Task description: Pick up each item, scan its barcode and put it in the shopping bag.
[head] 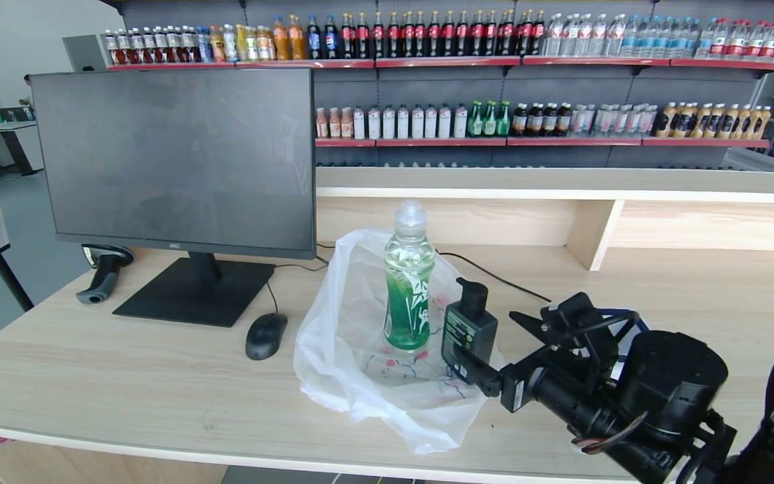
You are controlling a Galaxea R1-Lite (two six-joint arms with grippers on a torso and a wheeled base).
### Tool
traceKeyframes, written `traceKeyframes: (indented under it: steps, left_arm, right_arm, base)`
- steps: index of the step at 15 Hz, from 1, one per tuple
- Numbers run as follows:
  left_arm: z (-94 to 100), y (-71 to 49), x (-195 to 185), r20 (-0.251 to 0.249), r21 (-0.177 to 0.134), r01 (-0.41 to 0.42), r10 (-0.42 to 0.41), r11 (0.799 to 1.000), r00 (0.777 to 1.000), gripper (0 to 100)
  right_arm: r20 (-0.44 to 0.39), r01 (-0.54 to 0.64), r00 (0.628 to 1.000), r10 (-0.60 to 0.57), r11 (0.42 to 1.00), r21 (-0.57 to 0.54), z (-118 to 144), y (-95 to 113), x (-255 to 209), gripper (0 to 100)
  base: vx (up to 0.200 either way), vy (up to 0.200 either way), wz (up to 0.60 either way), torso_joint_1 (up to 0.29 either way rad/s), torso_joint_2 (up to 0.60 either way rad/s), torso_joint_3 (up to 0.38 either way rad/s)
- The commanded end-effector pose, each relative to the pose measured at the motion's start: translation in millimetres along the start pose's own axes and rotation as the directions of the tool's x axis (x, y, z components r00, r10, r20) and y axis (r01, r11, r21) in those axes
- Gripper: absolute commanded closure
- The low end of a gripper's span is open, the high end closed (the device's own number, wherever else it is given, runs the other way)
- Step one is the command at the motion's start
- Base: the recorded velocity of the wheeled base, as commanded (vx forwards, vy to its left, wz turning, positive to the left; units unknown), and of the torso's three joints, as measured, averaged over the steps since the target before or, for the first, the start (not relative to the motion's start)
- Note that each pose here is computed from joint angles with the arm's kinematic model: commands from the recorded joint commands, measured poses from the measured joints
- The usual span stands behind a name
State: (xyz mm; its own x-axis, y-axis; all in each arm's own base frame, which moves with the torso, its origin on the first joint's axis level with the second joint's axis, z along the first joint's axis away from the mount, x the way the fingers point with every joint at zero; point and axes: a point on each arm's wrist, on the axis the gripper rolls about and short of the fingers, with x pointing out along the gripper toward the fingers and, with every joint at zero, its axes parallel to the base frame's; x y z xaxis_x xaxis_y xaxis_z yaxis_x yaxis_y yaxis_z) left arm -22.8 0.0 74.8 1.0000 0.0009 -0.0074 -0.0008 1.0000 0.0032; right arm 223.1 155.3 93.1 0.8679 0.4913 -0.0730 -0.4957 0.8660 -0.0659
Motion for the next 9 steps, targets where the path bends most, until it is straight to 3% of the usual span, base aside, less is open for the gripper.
traceKeyframes:
  steps: [1,4,6,9]
  left_arm:
    - [0.0,0.0,0,-0.002,0.000,0.001,-0.001,1.000,1.000,0]
    - [0.0,0.0,0,-0.002,0.001,0.001,-0.001,1.000,1.000,0]
    - [-0.1,0.0,0,0.000,0.001,-0.001,0.001,1.000,1.000,0]
    - [0.0,0.0,0,-0.002,0.001,-0.001,0.001,1.000,1.000,0]
  right_arm:
    - [0.102,0.000,0.995,0.000,1.000,0.006,29,-3,-30,0]
    - [0.185,0.004,0.983,-0.005,1.000,0.008,48,-8,-66,0]
    - [0.243,-0.022,0.970,0.019,1.000,0.008,51,-10,-122,0]
    - [0.482,-0.007,0.876,-0.013,0.999,0.040,82,-19,-169,0]
  base:
    - [0.000,0.000,0.00,0.000,0.00,0.000]
    - [0.000,0.000,0.00,0.000,0.00,0.000]
    - [0.000,0.000,0.00,0.000,0.00,0.000]
    - [0.000,0.000,0.00,0.000,0.00,0.000]
